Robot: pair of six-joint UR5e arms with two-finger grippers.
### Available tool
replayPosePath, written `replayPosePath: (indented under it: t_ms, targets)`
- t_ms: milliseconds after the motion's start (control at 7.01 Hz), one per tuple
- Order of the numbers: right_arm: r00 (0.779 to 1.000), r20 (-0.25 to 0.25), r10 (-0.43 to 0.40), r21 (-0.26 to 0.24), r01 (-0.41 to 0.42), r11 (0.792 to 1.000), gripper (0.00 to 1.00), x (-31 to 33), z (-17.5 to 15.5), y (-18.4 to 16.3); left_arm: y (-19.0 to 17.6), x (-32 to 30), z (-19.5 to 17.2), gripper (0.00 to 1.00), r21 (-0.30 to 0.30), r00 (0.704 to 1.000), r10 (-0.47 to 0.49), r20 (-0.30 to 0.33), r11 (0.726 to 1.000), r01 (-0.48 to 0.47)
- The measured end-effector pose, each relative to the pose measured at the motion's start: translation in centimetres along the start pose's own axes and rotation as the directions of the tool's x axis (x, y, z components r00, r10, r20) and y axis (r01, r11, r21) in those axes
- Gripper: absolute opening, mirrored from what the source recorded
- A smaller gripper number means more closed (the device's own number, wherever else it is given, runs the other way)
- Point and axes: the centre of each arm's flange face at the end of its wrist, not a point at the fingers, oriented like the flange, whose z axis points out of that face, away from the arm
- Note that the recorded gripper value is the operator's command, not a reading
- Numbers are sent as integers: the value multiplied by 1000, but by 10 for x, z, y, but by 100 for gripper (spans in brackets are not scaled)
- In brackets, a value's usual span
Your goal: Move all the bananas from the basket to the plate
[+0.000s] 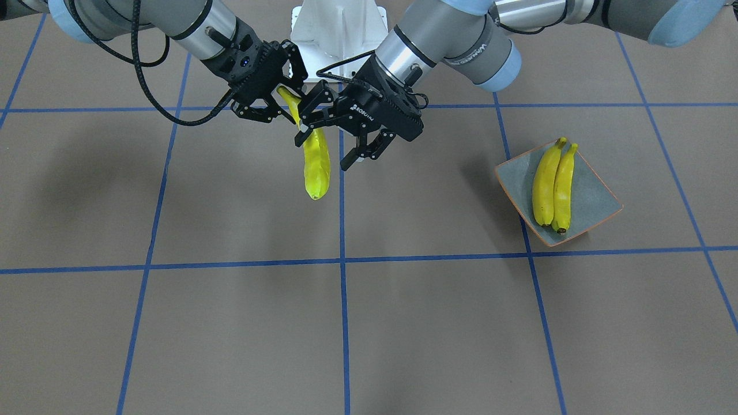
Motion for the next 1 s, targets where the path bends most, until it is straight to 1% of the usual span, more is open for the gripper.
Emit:
replayPosePath:
  t_ms: [143, 570, 713, 856, 998]
  targets:
    - [1000, 0, 0, -1, 0, 1000, 0, 0, 0, 0, 0, -1, 2, 78, 0, 1000, -9, 2, 1000, 9]
    - [1000, -2, 1, -2, -1, 1000, 0, 1, 1, 1, -1, 5, 8, 78, -3, 1000, -30, 2, 1000, 30]
    - [1000, -2, 1, -3, -1, 1000, 0, 1, 1, 1, -2, 7, 11, 75, -3, 1000, -31, 2, 1000, 31]
    - [1000, -1, 1, -3, -1, 1000, 0, 1, 1, 1, -2, 9, 12, 67, -4, 1000, -31, 2, 999, 31]
    - [1000, -1, 2, -3, -2, 1000, 0, 2, 1, 1, -2, 9, 14, 43, -4, 999, -32, 3, 999, 32]
